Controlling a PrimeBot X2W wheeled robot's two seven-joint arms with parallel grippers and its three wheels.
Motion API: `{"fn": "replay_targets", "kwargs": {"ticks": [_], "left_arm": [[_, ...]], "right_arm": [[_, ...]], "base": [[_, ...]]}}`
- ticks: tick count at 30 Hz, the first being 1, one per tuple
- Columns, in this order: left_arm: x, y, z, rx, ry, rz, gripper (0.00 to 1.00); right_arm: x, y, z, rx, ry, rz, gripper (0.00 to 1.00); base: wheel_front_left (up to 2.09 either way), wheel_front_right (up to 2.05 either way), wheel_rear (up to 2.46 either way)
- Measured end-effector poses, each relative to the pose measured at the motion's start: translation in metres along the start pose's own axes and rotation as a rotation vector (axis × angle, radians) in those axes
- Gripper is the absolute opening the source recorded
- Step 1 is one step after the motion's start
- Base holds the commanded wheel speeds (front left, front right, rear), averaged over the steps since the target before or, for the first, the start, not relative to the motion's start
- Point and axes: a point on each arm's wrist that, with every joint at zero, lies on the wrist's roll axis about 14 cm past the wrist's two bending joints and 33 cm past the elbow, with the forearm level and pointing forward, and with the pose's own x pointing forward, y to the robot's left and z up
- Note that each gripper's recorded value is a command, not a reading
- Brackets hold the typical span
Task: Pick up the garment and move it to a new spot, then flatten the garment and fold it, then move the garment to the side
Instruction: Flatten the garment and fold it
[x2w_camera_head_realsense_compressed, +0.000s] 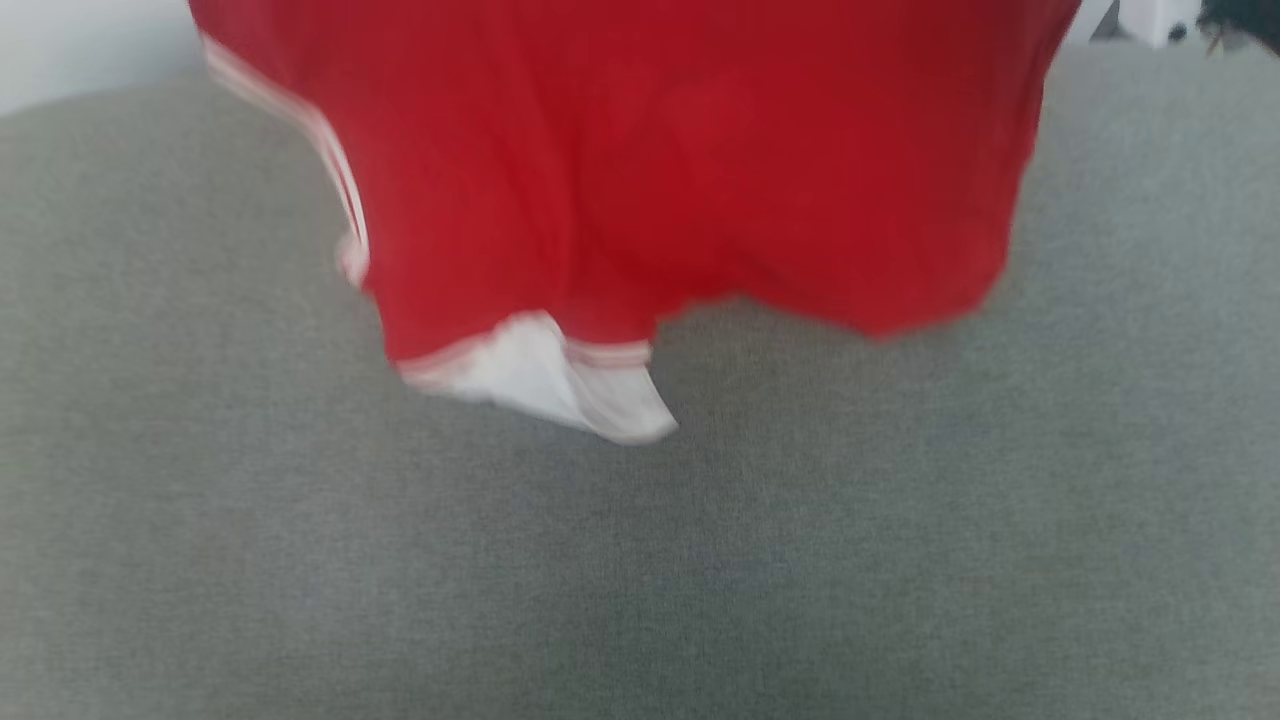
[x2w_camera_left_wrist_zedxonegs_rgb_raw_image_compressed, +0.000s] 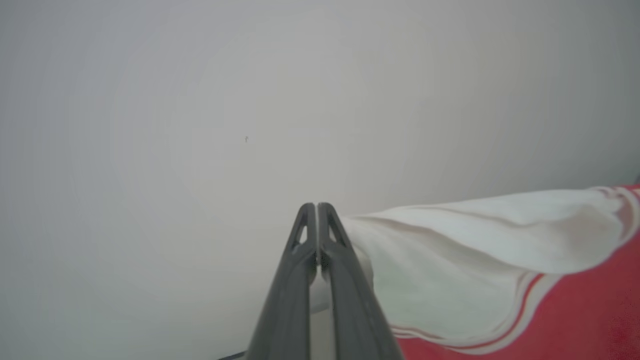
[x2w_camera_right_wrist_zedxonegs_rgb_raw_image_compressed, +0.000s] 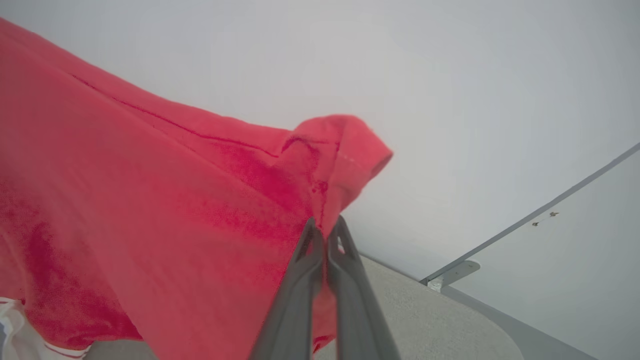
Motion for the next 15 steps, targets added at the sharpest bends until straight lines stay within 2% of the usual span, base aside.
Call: {"fn": "replay_targets", "kwargs": {"ticks": [4,11,15], "left_arm": [[0.026,0.008,0.028,0.03,-0.149,0.056,0.0],[0.06,0.018,0.074,0.068,-0.457,0.152,0.0],[0.065,0.019,0.093,0.095,-0.641,0.189,0.0]], "right_arm": [[0.028,-0.012,0.007,-0.035,-0.067,-0.057,0.0],[0.061,-0.046,0.048,-0.126,-0.364,-0.193,0.0],[0.078,-0.052,0.049,-0.187,-0.448,-0.231,0.0]], "base": [[0.0,0.0,0.0],[0.0,0.0,0.0],[0.0,0.0,0.0]]}}
